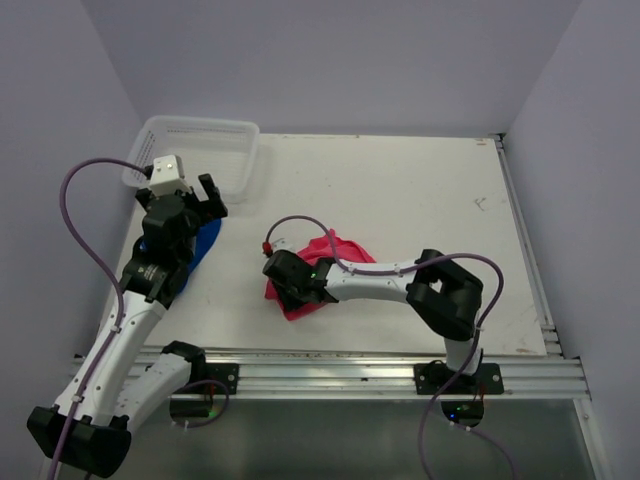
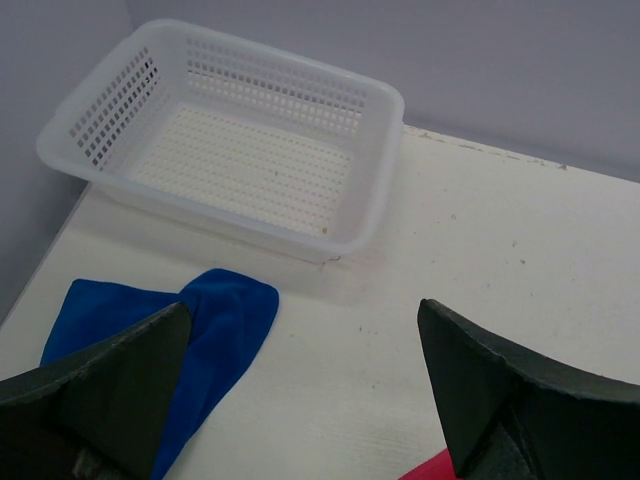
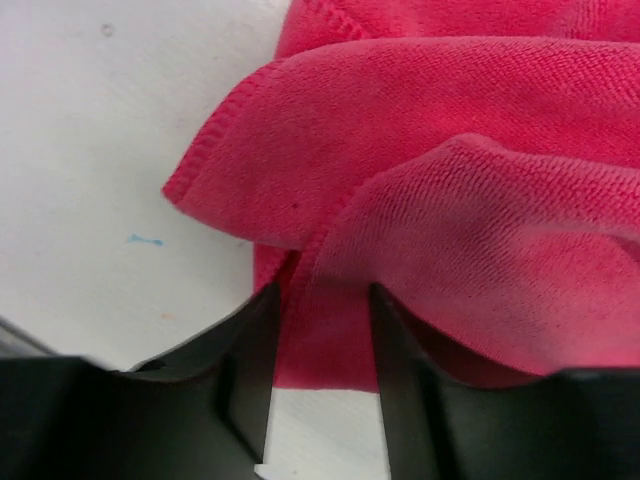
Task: Roll the towels
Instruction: Flatten the towel
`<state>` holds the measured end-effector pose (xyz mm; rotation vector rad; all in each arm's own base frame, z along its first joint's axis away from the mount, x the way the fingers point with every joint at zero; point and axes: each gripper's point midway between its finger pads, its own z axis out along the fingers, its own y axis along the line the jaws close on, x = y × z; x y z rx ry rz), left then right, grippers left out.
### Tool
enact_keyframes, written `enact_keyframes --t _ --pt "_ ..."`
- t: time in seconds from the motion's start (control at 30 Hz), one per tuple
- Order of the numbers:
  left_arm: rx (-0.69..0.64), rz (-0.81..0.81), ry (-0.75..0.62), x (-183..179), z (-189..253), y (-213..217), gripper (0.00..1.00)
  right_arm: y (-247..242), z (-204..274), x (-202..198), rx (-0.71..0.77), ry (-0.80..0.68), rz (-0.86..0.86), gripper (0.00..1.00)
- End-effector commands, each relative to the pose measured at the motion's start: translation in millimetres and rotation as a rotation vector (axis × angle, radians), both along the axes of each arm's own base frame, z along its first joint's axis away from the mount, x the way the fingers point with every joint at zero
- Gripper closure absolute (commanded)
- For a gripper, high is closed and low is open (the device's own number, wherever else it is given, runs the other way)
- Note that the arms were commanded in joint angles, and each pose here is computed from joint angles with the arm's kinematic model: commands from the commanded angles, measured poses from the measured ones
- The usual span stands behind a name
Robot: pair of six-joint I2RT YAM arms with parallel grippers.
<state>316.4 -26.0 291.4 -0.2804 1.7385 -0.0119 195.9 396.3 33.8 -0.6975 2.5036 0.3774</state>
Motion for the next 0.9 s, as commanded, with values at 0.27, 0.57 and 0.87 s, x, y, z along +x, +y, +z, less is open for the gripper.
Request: enact_keyframes --t 0.27,0.57,0.87 --pt "-0.023 -0.012 -0.031 3 8 -5 0.0 -24 47 21 -0.012 -0.14 -0.118 1.0" --pt "-0.025 -0.082 -0.007 8 1 -18 0.0 -121 94 30 0.06 -0.161 -0.28 1.0" --pt "-0.03 -0.221 0.059 18 -18 -47 0.0 -224 75 28 0.031 -0.122 -0.469 1.0"
